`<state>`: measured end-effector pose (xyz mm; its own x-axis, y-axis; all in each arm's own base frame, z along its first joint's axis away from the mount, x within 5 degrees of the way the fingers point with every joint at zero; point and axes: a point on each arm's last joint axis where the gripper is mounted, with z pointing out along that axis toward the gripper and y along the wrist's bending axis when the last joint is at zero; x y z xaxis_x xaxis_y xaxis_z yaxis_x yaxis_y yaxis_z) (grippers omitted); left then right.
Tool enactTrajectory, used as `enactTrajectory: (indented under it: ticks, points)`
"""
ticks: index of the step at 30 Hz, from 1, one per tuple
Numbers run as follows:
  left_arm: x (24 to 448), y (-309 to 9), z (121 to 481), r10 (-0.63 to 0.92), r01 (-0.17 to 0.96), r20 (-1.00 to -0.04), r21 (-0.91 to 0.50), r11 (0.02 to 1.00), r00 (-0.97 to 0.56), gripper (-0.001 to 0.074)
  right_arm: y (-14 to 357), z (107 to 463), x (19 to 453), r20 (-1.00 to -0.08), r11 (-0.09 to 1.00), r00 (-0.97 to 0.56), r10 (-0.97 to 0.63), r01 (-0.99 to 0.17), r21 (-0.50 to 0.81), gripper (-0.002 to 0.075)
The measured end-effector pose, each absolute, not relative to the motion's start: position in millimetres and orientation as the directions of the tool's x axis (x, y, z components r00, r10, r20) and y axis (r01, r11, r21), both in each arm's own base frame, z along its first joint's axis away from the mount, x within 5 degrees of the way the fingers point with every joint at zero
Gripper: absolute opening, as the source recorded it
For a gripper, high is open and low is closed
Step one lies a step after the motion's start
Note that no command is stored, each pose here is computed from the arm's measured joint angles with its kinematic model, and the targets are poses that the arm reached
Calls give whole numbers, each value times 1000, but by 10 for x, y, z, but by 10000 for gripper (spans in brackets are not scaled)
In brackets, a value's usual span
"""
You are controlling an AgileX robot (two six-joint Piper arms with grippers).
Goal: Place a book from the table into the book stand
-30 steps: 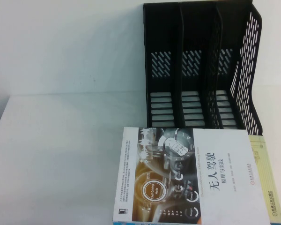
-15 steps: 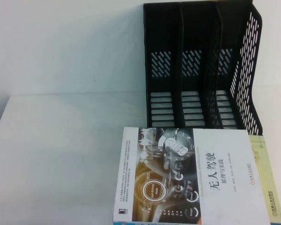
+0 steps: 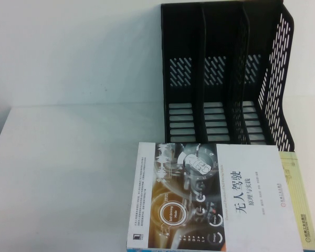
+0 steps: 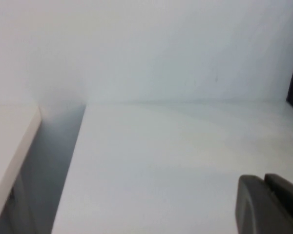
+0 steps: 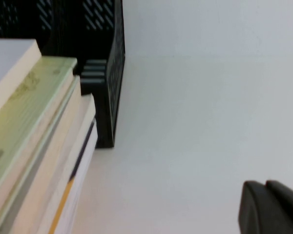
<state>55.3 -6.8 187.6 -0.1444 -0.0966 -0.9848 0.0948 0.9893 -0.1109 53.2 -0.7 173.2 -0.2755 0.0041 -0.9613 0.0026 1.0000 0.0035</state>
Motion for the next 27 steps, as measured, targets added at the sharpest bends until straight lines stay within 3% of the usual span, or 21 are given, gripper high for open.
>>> enactTrajectory:
  ticks: [6, 10, 14, 21, 27]
  points:
    - [548, -43, 2165, -128, 104, -977, -111, 988, 174, -2, 8, 2014, 567, -999, 1000, 40, 23, -15, 22, -3]
    - [491, -24, 2358, -121, 104, -914, -87, 991, 388, -2, 15, 2244, 528, -956, 999, 291, 48, -36, 39, -3]
    - [413, -7, 2503, -150, 119, -825, -101, 988, 545, -2, 17, 2362, 483, -906, 998, 420, 59, -47, 43, -3]
    - [353, 43, 2582, -229, 139, -744, -183, 973, 628, -2, 9, 2417, 456, -874, 996, 479, 83, -54, 65, -3]
    - [369, 101, 2639, -428, 197, -713, -387, 901, 555, -2, 2, 2476, 478, -937, 993, 327, 120, -47, 111, -3]
